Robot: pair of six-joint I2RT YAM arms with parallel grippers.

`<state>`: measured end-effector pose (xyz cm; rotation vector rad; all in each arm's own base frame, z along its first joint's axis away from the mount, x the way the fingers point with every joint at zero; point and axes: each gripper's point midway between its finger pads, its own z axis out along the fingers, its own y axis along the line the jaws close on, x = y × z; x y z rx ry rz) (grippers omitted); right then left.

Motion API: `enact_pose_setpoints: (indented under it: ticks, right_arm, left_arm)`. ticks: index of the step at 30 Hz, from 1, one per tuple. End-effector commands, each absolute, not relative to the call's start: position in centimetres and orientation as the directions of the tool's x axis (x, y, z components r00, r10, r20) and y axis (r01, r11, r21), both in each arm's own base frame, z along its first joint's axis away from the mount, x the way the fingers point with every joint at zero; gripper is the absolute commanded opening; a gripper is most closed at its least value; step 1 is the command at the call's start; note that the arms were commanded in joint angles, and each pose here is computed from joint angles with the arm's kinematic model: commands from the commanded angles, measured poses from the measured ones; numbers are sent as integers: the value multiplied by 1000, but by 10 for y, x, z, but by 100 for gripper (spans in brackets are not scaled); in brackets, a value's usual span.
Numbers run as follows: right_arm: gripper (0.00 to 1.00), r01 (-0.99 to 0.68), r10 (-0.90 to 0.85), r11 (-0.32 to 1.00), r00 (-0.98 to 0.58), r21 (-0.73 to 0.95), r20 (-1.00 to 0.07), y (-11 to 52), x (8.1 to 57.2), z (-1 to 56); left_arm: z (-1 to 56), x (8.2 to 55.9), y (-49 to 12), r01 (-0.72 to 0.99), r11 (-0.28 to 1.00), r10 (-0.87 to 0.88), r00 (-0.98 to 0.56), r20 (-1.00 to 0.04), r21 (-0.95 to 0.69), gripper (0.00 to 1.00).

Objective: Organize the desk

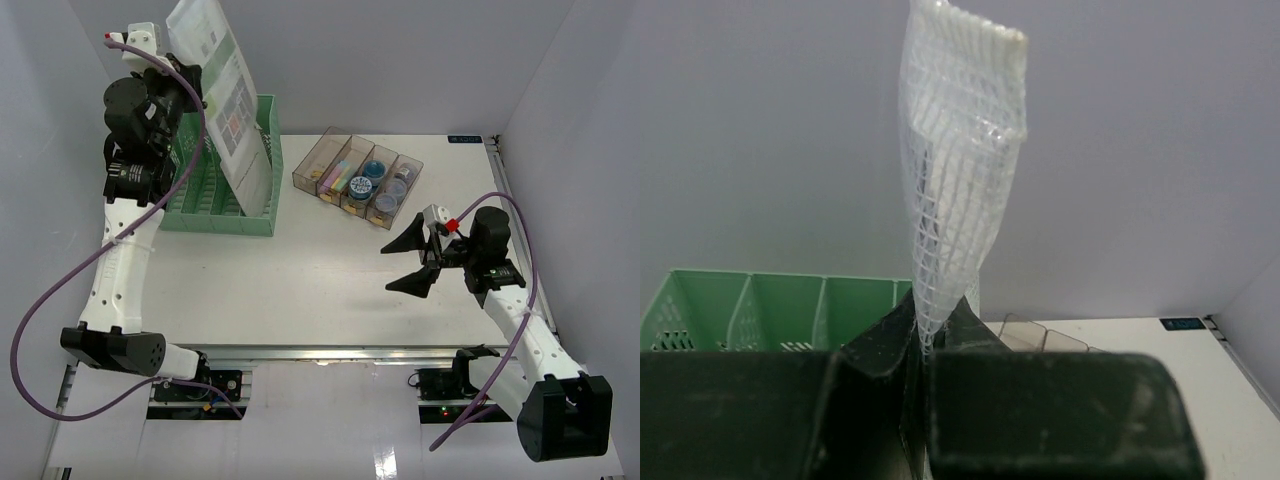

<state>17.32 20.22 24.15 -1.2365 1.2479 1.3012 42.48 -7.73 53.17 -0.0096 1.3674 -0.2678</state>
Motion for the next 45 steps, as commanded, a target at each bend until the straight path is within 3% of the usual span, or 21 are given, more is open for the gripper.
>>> enact_pose_setpoints:
  ticks: [1,7,19,27,33,45]
  right_arm:
    - [94,-996,-14,-78,-30,31,-999,200,170,245]
    - [94,-996,-14,-79,-34,35,-999,200,170,245]
    - [94,-996,-15,-82,-46,47,-999,200,172,242]
    - [94,-996,-15,-78,-47,48,-999,199,172,242]
    - [94,-995,-15,-82,-54,55,-998,199,172,241]
    - [94,-995,-16,-81,-56,57,-998,199,173,240]
  left_arm:
    - [578,419,-49,147,981,-171,333,-927,-128,0]
    - [601,414,-36,87,995,-89,425,-901,-57,0]
    - [588,416,-34,74,997,-15,432,-902,18,0]
    - [529,433,-50,192,978,7,340,-940,76,0]
    - [515,431,-49,214,972,17,330,-944,93,0]
    - [421,450,-22,252,967,-94,212,-973,-38,0]
